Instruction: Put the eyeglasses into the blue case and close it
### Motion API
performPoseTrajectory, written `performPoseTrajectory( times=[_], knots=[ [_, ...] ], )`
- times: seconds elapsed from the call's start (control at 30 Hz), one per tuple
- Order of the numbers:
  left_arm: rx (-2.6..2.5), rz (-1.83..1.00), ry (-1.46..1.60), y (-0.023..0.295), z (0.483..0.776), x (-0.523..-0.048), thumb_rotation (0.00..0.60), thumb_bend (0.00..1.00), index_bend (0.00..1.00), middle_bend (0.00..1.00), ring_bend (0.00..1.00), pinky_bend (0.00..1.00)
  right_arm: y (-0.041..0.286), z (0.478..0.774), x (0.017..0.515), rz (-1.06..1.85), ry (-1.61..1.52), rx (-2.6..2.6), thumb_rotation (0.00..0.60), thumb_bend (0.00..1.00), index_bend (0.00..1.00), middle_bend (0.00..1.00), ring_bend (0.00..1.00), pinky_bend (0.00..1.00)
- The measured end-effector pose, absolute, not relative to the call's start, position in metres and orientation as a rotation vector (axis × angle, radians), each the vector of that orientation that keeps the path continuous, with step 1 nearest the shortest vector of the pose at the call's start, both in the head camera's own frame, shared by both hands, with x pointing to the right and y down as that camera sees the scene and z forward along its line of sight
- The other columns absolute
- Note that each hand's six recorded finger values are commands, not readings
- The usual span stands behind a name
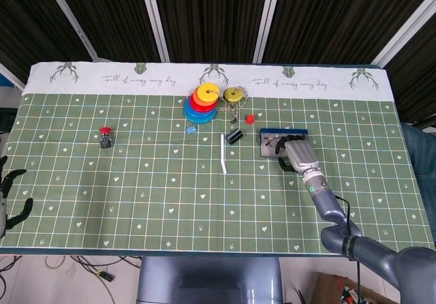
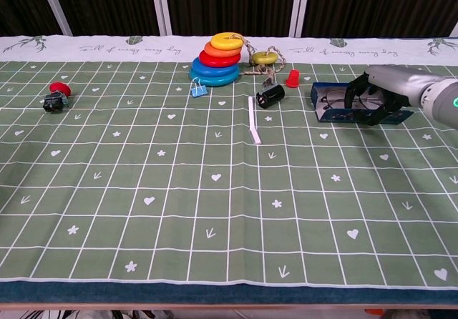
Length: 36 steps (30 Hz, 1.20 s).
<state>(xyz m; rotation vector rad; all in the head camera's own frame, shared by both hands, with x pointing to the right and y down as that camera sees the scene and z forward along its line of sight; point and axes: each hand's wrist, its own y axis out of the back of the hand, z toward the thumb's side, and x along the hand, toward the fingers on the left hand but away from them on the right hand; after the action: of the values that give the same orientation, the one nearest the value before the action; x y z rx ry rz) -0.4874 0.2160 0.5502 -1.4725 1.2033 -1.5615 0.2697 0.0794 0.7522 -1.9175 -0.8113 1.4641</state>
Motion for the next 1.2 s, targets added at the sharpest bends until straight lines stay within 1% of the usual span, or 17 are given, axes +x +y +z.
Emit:
performPoseTrajectory(
  times=[0.1, 0.43, 0.57, 0.67, 0.97, 1.2],
  knots=[
    [-1.473, -1.563, 1.203, 0.216, 0.55, -0.487, 0.6, 0.34, 0.24, 0.0, 0.0, 0.0, 0.079, 0.752, 0.27, 1.463, -0.816, -1.919, 0.6, 0.46, 0.49, 0.31, 0.22, 0.2],
    [-1.472, -1.564, 1.207, 0.216, 0.55, -0.488, 0.6, 0.34, 0.24, 0.0, 0.0, 0.0, 0.079, 0.751, 0.268, 1.467, -0.837, -1.933, 0.6, 0.4, 0.53, 0.31, 0.22, 0.2],
    [-1.47, -1.563, 1.208, 0.216, 0.55, -0.488, 0.6, 0.34, 0.24, 0.0, 0.0, 0.0, 0.078, 0.749, 0.266, 1.458, -0.841, -1.934, 0.6, 0.42, 0.56, 0.31, 0.22, 0.2],
    [-1.47, -1.564, 1.206, 0.216, 0.55, -0.488, 0.6, 0.34, 0.24, 0.0, 0.0, 0.0, 0.078, 0.748, 0.264, 1.449, -0.843, -1.935, 0.6, 0.45, 0.56, 0.31, 0.22, 0.2],
    [-1.469, -1.564, 1.205, 0.216, 0.55, -0.488, 0.6, 0.34, 0.25, 0.0, 0.0, 0.0, 0.077, 0.747, 0.257, 1.432, -0.846, -1.94, 0.6, 0.51, 0.57, 0.31, 0.22, 0.2],
    [-1.468, -1.565, 1.205, 0.216, 0.55, -0.488, 0.6, 0.34, 0.25, 0.0, 0.0, 0.0, 0.076, 0.748, 0.256, 1.433, -0.848, -1.941, 0.6, 0.51, 0.58, 0.31, 0.22, 0.2]
  ],
)
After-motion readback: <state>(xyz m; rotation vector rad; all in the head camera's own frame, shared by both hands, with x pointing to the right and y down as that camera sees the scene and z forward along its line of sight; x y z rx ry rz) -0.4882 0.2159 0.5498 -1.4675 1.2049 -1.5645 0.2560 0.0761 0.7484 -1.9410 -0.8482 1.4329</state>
